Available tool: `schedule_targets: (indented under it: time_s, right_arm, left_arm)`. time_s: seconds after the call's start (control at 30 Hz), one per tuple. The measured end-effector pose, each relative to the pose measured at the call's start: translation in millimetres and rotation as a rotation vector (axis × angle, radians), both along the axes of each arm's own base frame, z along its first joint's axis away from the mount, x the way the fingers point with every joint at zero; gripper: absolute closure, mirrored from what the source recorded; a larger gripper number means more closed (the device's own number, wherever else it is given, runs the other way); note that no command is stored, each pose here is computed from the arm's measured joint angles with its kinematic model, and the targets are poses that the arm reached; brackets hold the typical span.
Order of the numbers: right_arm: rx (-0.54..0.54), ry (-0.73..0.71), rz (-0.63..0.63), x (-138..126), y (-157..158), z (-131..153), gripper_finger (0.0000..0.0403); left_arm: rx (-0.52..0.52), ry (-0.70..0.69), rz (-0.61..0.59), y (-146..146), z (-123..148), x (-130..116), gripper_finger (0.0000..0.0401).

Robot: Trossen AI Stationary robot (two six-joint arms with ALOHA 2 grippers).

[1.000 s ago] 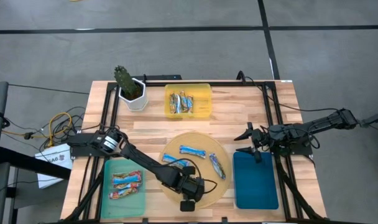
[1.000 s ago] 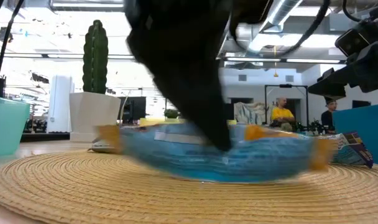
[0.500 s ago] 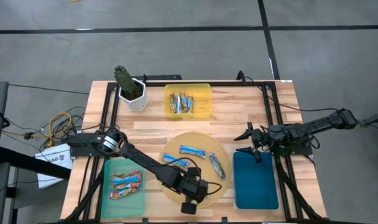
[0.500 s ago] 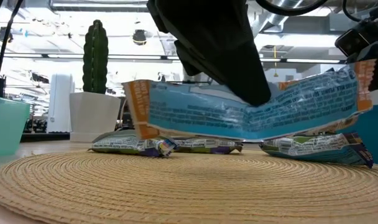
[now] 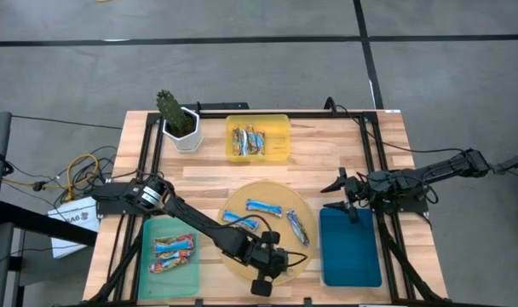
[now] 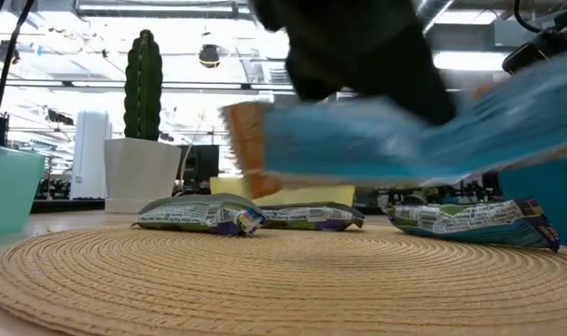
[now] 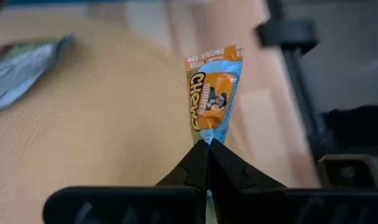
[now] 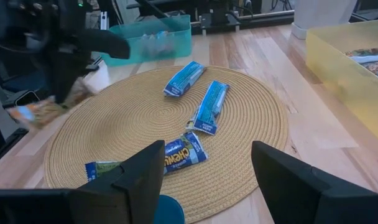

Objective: Pick and place Granola Bars by type
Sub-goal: Put the yellow granola bar into the yellow bin

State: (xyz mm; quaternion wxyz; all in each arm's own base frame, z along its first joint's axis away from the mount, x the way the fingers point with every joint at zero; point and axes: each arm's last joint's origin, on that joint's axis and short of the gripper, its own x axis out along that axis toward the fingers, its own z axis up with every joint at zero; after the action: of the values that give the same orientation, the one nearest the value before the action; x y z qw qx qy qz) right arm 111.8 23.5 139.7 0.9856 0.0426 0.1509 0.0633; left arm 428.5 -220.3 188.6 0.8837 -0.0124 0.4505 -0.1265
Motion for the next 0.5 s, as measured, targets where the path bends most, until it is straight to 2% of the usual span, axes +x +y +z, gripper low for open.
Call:
schedule_targets:
  time_s: [0.23, 0.5]
  right_arm:
    - [0.000, 0.000, -0.001, 0, 0, 0, 0.0168]
    - [0.000, 0.000, 0.000, 0, 0, 0, 0.0168]
  left_arm:
    - [-0.112, -0.158, -0.022, -5, 17, 11, 0.0401]
    - [-0.164, -0.387, -0.049, 6, 53, 22, 0.0401]
